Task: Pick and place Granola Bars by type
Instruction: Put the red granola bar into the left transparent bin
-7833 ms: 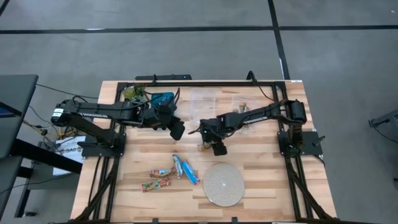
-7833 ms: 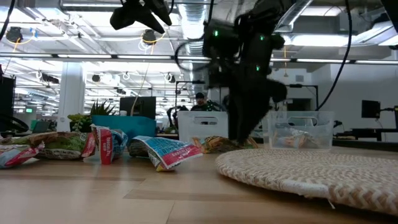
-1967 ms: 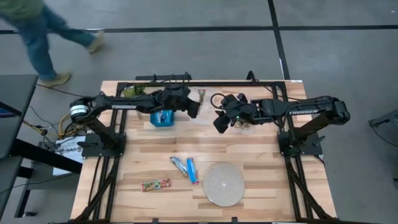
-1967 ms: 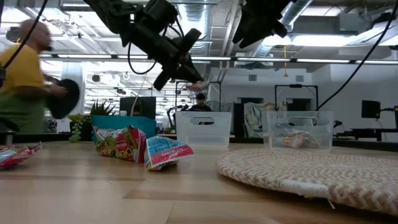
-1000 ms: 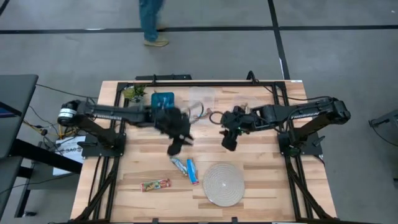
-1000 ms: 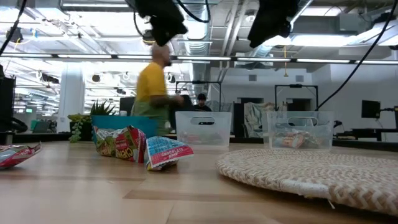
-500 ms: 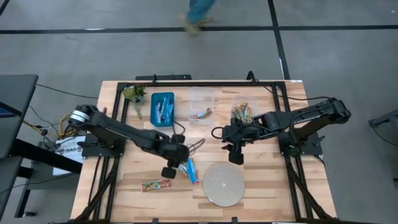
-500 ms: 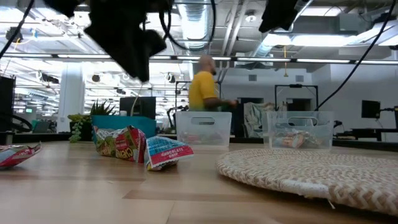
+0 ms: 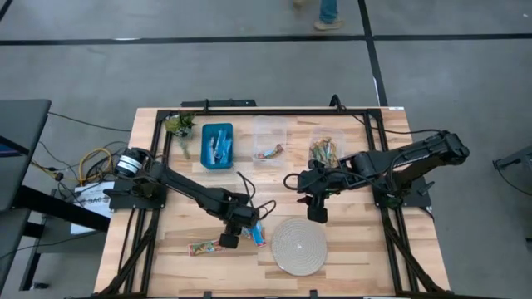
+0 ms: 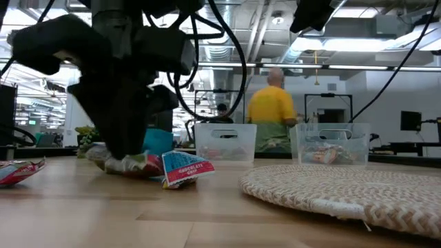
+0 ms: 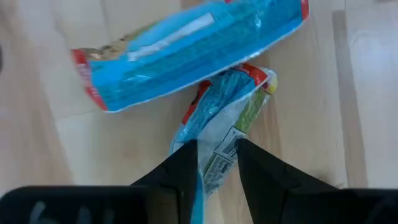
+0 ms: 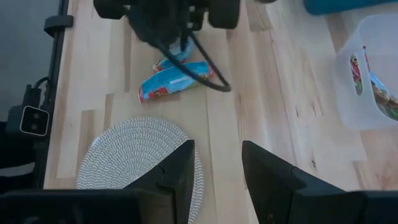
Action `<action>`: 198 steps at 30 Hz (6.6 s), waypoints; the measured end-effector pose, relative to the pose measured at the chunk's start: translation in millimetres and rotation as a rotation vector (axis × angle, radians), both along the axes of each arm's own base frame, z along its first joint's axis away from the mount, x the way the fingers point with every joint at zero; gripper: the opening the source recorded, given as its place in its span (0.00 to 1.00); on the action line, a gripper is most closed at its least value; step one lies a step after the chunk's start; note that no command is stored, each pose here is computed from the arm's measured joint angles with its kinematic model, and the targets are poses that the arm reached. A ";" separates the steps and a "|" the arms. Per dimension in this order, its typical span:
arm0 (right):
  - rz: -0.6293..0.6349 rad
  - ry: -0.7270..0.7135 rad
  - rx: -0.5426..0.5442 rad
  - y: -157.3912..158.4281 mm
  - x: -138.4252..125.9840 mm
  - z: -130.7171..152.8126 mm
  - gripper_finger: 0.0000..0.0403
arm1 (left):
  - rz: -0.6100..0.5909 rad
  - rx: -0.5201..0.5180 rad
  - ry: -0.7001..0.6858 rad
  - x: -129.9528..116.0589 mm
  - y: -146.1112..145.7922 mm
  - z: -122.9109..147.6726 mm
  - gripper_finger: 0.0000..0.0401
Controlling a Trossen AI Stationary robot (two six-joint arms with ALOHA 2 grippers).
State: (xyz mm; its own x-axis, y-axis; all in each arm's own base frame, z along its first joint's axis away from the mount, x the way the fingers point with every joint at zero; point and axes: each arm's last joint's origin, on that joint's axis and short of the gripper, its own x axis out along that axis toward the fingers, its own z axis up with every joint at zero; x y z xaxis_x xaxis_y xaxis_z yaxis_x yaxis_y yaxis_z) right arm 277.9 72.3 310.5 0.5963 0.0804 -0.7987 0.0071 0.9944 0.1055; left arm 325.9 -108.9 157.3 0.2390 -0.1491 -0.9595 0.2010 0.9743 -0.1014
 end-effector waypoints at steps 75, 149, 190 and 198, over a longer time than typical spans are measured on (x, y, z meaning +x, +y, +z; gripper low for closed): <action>-0.402 -0.061 -0.244 -65.7 9.4 2.5 0.31 | 0.736 0.082 -0.492 36.5 244.7 109.5 0.34; -0.526 0.407 0.358 14.7 196.4 -120.8 0.04 | 0.360 -0.446 -0.760 -182.0 59.2 144.2 0.27; -0.729 0.210 0.030 -224.5 122.5 -9.1 0.37 | 1.155 -0.219 -0.736 -179.6 92.6 122.8 0.27; -0.443 0.113 -0.031 -171.9 140.1 6.2 0.62 | 0.612 -0.341 -0.579 -176.8 79.0 123.6 0.27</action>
